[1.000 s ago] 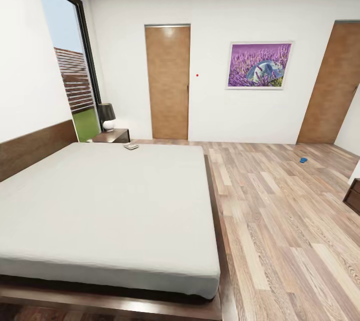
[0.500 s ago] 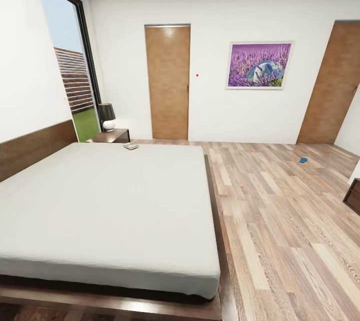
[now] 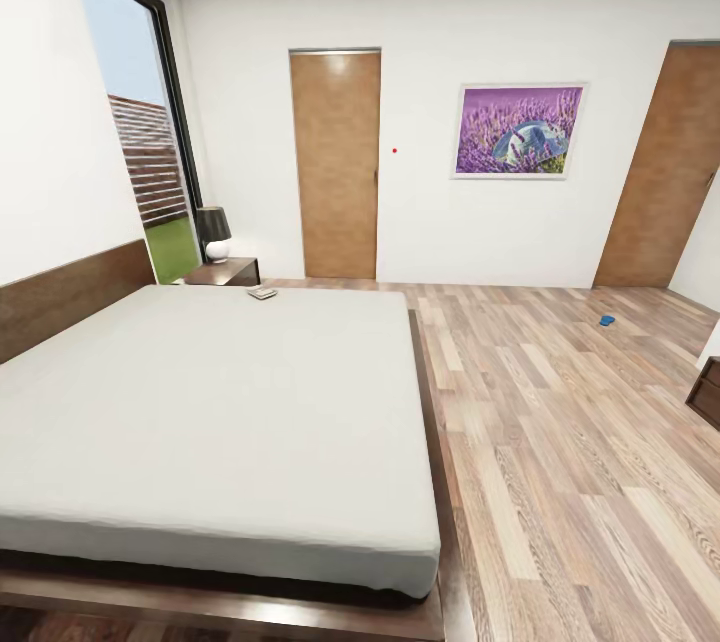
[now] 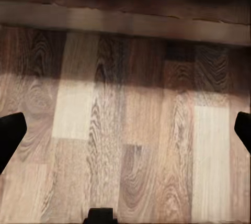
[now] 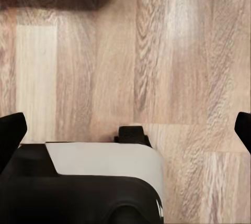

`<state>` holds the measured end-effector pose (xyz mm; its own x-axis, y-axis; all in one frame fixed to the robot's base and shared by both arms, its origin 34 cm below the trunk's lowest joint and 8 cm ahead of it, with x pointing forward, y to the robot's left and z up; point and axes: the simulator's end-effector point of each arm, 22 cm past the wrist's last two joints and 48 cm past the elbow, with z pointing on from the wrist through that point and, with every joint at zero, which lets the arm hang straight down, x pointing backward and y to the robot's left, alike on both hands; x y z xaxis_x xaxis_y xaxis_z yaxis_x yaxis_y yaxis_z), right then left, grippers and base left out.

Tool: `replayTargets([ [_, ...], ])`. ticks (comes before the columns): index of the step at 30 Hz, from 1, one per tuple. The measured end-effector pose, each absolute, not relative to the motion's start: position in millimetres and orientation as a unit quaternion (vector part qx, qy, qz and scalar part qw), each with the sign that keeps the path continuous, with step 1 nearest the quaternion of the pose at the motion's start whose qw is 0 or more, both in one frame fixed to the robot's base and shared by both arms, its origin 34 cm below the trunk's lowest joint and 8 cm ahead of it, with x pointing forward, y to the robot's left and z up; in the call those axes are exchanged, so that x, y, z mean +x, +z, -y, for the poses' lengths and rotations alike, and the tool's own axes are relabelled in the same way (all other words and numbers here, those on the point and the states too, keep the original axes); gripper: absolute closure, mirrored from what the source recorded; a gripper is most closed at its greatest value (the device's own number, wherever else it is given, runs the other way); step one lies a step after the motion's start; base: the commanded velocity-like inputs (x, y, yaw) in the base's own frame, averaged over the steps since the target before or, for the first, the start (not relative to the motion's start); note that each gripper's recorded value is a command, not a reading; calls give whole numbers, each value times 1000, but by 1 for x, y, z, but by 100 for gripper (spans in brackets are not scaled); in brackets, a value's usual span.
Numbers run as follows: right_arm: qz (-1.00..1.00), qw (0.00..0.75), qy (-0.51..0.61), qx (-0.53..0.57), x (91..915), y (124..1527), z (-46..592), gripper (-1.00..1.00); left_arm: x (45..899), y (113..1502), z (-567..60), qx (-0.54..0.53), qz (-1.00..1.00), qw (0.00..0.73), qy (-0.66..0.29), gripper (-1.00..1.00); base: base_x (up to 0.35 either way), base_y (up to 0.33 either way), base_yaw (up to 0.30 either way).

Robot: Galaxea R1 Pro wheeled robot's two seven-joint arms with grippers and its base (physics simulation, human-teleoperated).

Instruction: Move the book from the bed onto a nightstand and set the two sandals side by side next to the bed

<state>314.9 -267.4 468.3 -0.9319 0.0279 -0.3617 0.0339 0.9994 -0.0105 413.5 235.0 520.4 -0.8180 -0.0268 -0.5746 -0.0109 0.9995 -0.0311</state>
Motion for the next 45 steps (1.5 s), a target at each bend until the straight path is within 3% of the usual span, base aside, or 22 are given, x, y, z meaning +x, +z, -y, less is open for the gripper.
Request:
replayTargets([
  [15, -983, 184, -10, 16, 315, 468, 267, -100, 406, 517, -237, -11, -946, 324, -12, -100, 0, 0, -19],
  [45, -982, 188, -9, 16, 317, 469, 267, -100, 408, 519, -237, -11, -945, 327, -11, -100, 0, 0, -268],
])
